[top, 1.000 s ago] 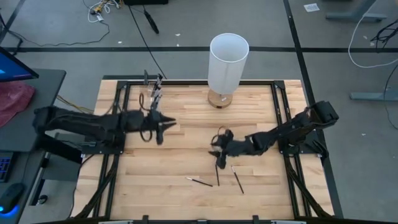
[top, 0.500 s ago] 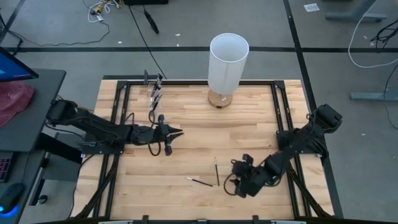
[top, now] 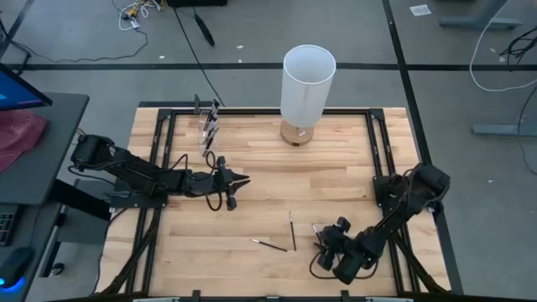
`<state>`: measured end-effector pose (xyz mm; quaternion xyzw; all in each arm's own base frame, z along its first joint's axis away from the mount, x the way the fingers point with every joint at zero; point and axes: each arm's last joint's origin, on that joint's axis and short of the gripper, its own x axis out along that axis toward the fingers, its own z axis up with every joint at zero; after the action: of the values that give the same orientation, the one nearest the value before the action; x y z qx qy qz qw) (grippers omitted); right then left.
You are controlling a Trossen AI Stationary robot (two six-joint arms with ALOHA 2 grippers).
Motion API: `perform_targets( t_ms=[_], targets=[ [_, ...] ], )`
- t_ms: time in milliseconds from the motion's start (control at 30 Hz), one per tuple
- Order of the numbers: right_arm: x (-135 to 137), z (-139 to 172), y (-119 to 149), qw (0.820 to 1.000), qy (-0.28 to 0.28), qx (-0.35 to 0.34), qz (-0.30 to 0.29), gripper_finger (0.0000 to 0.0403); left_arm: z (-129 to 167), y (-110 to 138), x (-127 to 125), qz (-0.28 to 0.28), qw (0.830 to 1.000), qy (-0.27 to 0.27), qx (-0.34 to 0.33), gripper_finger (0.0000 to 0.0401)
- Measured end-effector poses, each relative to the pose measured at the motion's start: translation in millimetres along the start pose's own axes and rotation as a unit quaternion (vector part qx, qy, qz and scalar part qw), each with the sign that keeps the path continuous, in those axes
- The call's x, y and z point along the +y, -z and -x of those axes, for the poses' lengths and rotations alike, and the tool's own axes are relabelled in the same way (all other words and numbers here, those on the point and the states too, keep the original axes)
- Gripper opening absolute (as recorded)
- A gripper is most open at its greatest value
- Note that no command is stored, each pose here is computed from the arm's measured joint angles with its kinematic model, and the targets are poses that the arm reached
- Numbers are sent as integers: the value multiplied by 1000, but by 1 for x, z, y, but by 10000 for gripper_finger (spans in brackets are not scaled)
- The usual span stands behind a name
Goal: Put items in baskets/containers
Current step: Put the black eyeshadow brush into the transparent organizer
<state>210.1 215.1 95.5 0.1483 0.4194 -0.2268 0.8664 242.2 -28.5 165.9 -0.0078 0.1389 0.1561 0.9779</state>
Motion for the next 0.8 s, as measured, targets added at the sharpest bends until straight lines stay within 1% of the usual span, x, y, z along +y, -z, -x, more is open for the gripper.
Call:
perform_targets(
  t_ms=[100,233,400,533,700,800],
  targets=[
    [0,-7,14,999,22,-45,4,183,0,-2,0,2,1000,1,-9,60],
    [-2,-16,28,994,32,-101,12,129,0,-2,1,3,1000,-3,-10,60],
    [-7,-28,37,986,45,-157,22,61,0,-3,1,6,1000,-4,-16,60],
    [-9,-33,40,982,54,-178,33,16,0,-4,1,6,1000,-4,-17,60],
    [-9,-33,40,980,60,-183,43,11,0,-4,1,6,1000,-3,-18,60],
    [-10,-33,37,982,59,-175,36,11,0,-4,1,6,1000,-3,-18,60]
  ],
)
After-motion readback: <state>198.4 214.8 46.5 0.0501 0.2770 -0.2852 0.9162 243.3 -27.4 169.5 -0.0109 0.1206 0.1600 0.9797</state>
